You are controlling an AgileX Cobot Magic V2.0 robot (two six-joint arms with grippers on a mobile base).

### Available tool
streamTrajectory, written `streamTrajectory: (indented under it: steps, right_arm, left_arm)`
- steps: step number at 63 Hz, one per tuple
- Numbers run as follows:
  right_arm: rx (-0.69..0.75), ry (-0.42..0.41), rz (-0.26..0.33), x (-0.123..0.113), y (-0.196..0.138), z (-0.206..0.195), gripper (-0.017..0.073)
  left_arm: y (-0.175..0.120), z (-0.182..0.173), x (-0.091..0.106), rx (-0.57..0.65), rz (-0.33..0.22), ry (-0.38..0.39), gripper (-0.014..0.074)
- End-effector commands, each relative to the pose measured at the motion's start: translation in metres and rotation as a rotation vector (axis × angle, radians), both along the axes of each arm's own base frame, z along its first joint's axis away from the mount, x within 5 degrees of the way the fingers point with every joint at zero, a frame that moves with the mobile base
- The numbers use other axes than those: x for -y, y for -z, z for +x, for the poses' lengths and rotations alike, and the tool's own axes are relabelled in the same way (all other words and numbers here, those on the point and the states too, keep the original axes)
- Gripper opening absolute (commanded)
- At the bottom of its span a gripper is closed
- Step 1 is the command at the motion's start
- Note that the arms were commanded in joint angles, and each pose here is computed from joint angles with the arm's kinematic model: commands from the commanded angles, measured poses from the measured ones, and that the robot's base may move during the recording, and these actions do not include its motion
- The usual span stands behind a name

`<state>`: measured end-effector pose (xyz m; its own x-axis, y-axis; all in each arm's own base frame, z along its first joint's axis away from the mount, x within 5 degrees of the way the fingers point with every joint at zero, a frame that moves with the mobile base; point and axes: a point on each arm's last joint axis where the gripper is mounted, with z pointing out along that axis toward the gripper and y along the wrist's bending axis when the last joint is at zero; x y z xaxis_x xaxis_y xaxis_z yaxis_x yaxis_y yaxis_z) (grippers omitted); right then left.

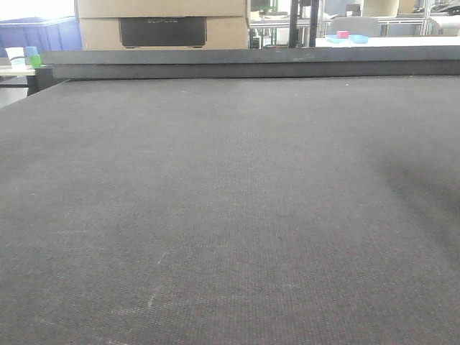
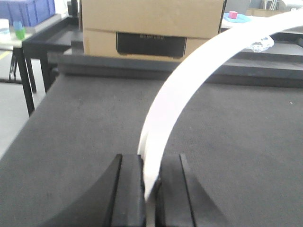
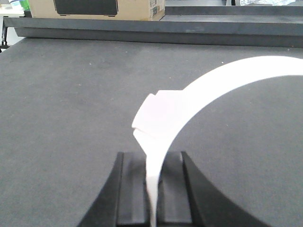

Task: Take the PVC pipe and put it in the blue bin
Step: 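Lift both held white clamp halves up off the table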

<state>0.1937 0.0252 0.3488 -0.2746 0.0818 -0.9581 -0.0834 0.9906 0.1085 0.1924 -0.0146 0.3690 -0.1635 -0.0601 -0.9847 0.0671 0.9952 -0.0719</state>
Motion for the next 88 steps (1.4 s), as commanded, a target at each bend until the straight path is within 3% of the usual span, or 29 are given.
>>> streamTrajectory:
  steps: [1, 22, 40, 46, 58, 88]
  right_arm:
    - [0.051, -0.001, -0.003, 0.002, -0.009, -0.015, -0.0167]
    - [0.259, 0.005, 0.018, 0.011, -0.042, -0.073, -0.0167]
    - [0.326, 0.008, 0.028, 0.015, -0.050, -0.096, -0.0167]
    - [0.325, 0.013, 0.029, 0.016, -0.050, -0.104, -0.0167]
    - [0.267, 0.026, 0.023, 0.019, -0.044, -0.112, -0.0167]
    - [0.253, 0.028, 0.021, 0.019, -0.043, -0.112, -0.0167]
  left_arm:
    - [0.000, -0.020, 0.000, 0.048, -0.046, 0.003, -0.0111]
    - [-0.019, -0.074, -0.004, 0.208, -0.060, 0.008, -0.0111]
    - [-0.020, -0.093, -0.005, 0.206, -0.059, 0.015, -0.0111]
    - [-0.022, -0.095, -0.006, 0.228, -0.021, 0.008, -0.0111]
    - [-0.021, -0.095, -0.009, 0.232, 0.109, -0.014, -0.0111]
    - [-0.021, -0.095, -0.009, 0.232, 0.109, -0.014, -0.0111]
